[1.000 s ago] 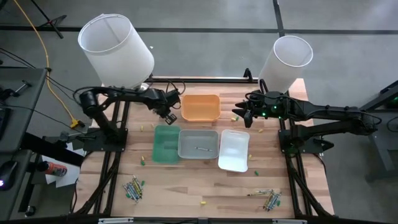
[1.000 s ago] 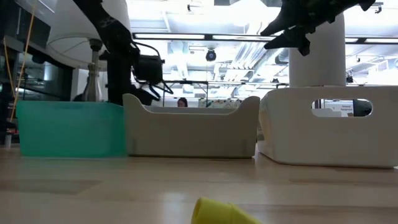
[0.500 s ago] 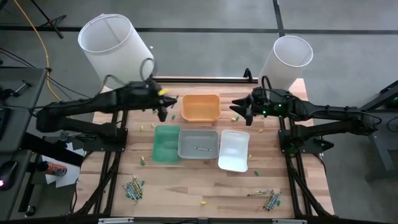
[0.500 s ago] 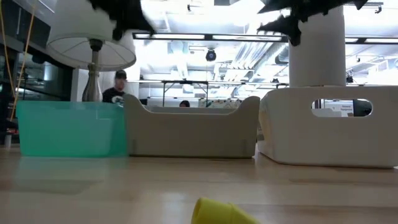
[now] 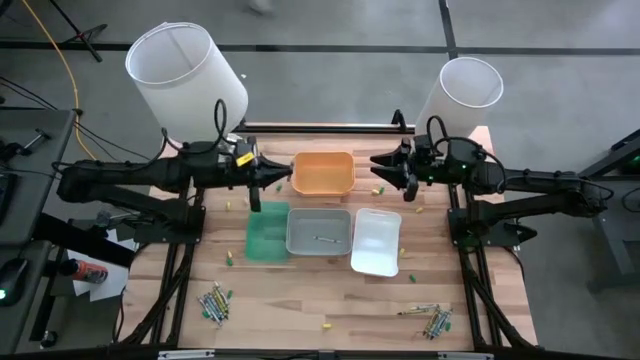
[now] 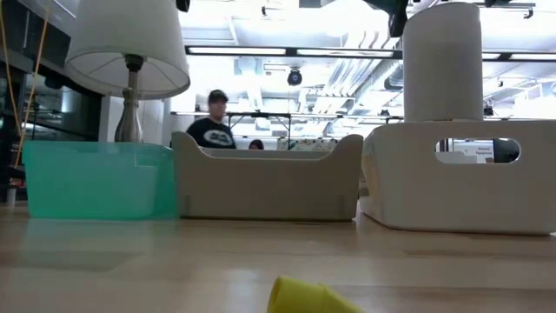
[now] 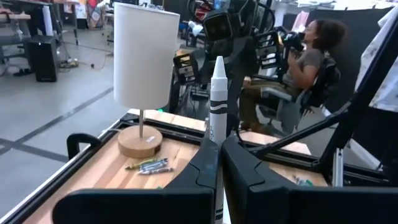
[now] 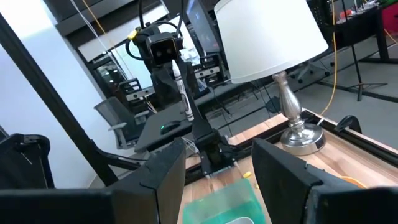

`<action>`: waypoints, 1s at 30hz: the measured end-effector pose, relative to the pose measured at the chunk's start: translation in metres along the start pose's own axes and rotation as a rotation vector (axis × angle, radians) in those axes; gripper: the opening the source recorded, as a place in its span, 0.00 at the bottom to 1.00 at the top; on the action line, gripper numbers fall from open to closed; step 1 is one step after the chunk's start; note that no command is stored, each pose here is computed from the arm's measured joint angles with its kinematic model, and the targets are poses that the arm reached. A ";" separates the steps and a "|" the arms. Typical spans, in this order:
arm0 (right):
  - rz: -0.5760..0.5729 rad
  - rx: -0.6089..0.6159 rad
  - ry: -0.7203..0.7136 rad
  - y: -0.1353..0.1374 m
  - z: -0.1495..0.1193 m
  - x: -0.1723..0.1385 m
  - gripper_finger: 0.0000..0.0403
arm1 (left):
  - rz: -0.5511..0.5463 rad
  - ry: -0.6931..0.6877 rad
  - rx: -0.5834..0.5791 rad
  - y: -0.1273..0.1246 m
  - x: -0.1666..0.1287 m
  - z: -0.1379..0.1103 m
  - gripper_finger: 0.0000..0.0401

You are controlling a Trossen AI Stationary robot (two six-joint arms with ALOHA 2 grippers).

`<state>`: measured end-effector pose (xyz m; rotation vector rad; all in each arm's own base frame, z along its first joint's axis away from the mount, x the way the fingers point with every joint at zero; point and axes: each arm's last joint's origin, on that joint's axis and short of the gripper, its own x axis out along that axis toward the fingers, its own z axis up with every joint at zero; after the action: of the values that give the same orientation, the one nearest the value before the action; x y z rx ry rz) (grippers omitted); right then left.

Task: Sort crayons
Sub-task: Put the white crayon into the gray bin

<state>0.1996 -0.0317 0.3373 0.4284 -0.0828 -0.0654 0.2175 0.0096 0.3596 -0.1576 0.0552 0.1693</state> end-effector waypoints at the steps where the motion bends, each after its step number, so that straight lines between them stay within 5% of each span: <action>1: 0.000 0.000 0.000 0.000 0.000 0.000 0.44 | 0.004 0.010 0.001 0.000 0.003 -0.002 0.00; 14: -0.014 -0.016 0.034 -0.001 -0.003 0.000 0.44 | -0.188 0.732 0.238 -0.011 0.096 -0.109 0.00; 23: -0.026 -0.042 0.063 -0.003 -0.006 0.000 0.44 | -0.188 0.944 0.233 -0.018 0.127 -0.158 0.04; 30: -0.033 -0.045 0.078 -0.003 -0.007 -0.001 0.44 | -0.168 0.977 0.197 -0.016 0.129 -0.158 0.25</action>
<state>0.1996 -0.0316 0.3292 0.3866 0.0029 -0.0827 0.3406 -0.0106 0.1978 -0.0347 1.0257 -0.0952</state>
